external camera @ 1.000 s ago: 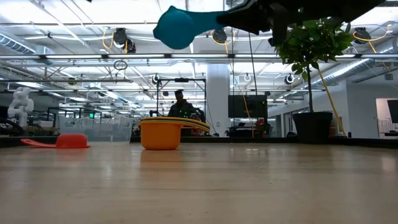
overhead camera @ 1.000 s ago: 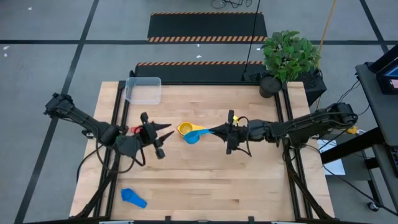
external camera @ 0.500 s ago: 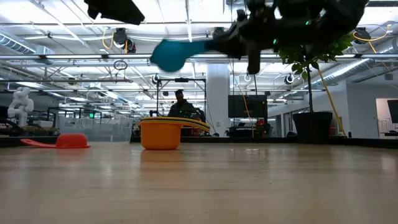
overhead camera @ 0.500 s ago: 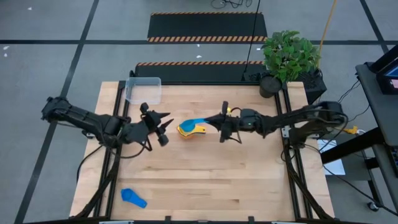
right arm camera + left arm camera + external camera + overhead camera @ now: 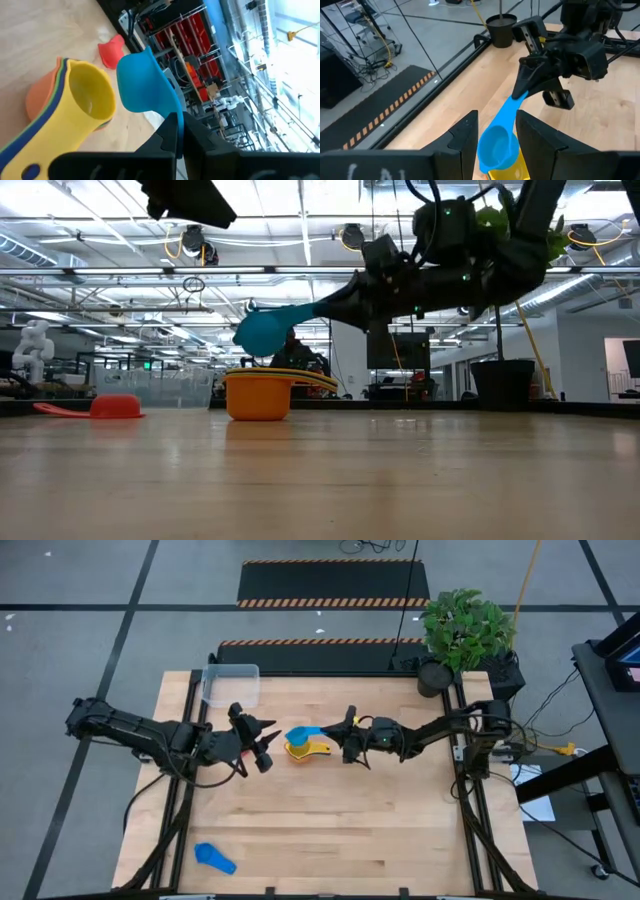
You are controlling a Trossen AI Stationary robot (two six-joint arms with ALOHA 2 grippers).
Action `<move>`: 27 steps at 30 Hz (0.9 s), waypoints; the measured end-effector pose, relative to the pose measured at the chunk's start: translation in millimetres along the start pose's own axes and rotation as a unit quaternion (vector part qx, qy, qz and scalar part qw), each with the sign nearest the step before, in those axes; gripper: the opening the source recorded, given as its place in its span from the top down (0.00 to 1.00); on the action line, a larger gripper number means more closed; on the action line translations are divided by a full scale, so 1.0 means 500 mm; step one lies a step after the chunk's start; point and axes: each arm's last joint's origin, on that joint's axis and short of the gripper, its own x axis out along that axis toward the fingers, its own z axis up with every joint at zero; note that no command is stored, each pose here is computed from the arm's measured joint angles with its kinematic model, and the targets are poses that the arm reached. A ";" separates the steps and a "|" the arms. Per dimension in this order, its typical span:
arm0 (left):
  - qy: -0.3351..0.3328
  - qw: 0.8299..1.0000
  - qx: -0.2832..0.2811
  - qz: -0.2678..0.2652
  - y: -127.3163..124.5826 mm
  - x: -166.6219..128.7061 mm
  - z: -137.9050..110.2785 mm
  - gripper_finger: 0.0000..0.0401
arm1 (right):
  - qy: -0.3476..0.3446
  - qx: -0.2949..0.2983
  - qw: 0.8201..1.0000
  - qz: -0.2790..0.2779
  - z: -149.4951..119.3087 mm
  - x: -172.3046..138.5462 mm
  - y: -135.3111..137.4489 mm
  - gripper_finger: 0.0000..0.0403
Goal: Nest measuring cups in basket
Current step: Stack the light blue measuring cup on top of the yellow measuring cup
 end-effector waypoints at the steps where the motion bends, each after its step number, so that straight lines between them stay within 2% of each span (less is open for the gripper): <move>1: 0.000 1.000 0.000 0.000 0.000 0.000 0.000 0.66 | -0.004 0.000 1.000 -0.003 0.000 0.001 0.003 1.00; 11: 0.000 1.000 0.003 0.000 0.000 0.000 0.000 0.66 | -0.005 -0.003 1.000 0.012 -0.005 0.005 0.019 1.00; 21: -0.001 1.000 0.009 0.000 0.000 0.000 0.000 0.66 | -0.011 0.035 0.999 0.032 -0.014 0.006 0.020 1.00; 27: -0.001 1.000 0.009 0.000 0.000 0.000 0.000 0.66 | -0.016 0.037 0.998 0.040 -0.016 0.006 0.021 1.00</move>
